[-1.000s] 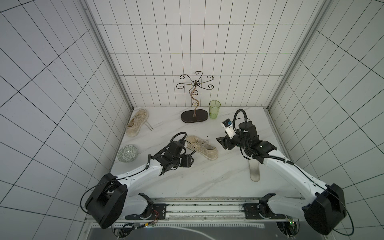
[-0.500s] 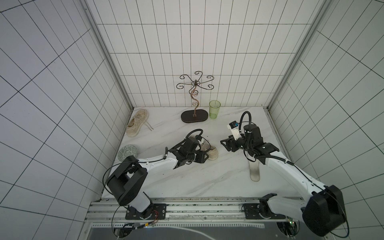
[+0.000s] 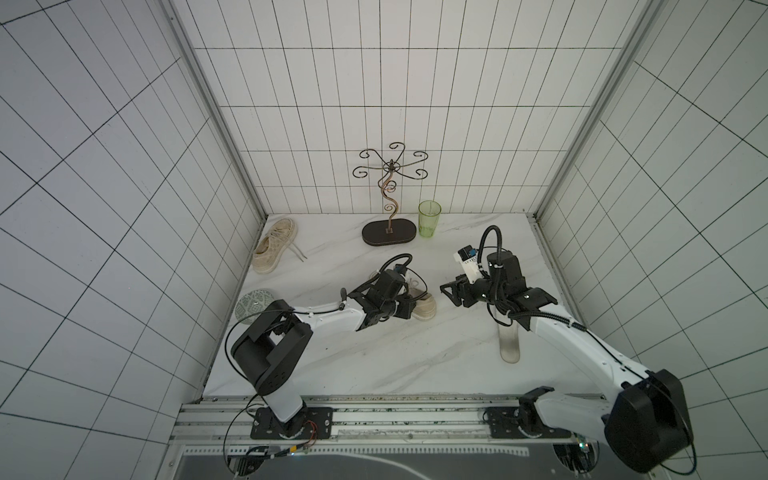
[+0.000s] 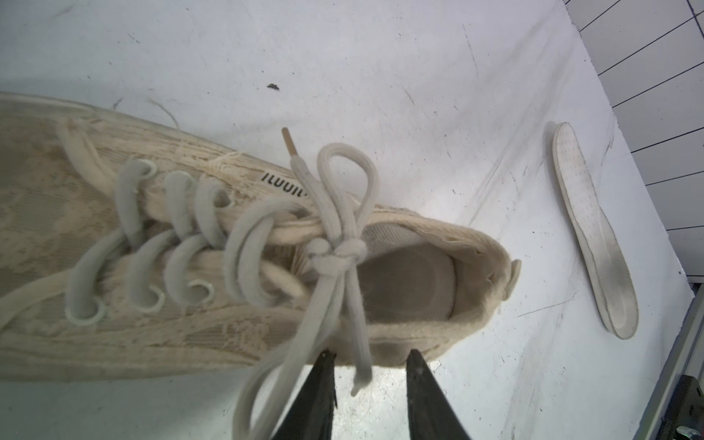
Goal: Remove the insole from the shoe
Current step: Untie the shoelace on the shoe.
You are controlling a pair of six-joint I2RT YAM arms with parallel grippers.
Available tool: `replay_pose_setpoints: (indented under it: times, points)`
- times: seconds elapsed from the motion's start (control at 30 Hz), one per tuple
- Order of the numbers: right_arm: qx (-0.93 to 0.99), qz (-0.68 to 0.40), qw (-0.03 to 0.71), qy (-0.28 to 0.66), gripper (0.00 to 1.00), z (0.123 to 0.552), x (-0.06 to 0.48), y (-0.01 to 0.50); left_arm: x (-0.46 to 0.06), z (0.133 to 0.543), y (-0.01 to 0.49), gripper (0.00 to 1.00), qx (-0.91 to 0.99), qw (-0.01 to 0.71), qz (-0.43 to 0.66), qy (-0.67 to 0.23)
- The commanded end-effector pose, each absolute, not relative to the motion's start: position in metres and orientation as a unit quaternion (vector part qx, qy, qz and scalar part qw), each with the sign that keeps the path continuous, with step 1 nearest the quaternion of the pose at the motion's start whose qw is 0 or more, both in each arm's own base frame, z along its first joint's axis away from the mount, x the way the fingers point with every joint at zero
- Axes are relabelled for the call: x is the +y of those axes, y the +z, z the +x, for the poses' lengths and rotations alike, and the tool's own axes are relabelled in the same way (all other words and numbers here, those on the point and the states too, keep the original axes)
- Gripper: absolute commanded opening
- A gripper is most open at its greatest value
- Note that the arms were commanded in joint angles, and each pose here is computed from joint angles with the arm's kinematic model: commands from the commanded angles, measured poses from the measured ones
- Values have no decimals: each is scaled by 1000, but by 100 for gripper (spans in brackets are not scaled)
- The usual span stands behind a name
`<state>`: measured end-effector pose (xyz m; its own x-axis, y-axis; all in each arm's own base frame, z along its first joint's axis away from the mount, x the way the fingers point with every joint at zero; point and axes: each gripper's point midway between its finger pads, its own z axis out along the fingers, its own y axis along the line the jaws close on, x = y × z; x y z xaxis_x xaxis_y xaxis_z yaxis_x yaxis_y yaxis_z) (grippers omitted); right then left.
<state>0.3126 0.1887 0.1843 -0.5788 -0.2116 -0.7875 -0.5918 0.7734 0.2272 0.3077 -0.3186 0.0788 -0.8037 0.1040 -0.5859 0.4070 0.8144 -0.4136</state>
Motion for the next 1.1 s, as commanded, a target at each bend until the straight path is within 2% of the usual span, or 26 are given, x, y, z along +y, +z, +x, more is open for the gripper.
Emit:
replay_pose_setpoints:
  times: [0.0, 0.2, 0.33, 0.4, 0.63, 1.07]
  points:
    - [859, -232, 380, 252, 69, 302, 186, 170, -325, 320, 87, 31, 901, 307, 145, -269]
    - [861, -232, 375, 254, 69, 302, 186, 167, -329, 325, 79, 22, 902, 309, 145, -266]
    - [862, -236, 373, 249, 68, 302, 185, 167, -330, 323, 84, 5, 900, 308, 144, -273]
    - [861, -250, 366, 248, 66, 300, 187, 165, -329, 320, 97, 0, 897, 311, 144, -279]
    - [861, -315, 335, 218, 64, 304, 214, 154, -311, 308, 137, 0, 891, 329, 147, -277]
    - [835, -386, 320, 228, 60, 319, 286, 150, -294, 311, 141, 0, 893, 323, 125, -288]
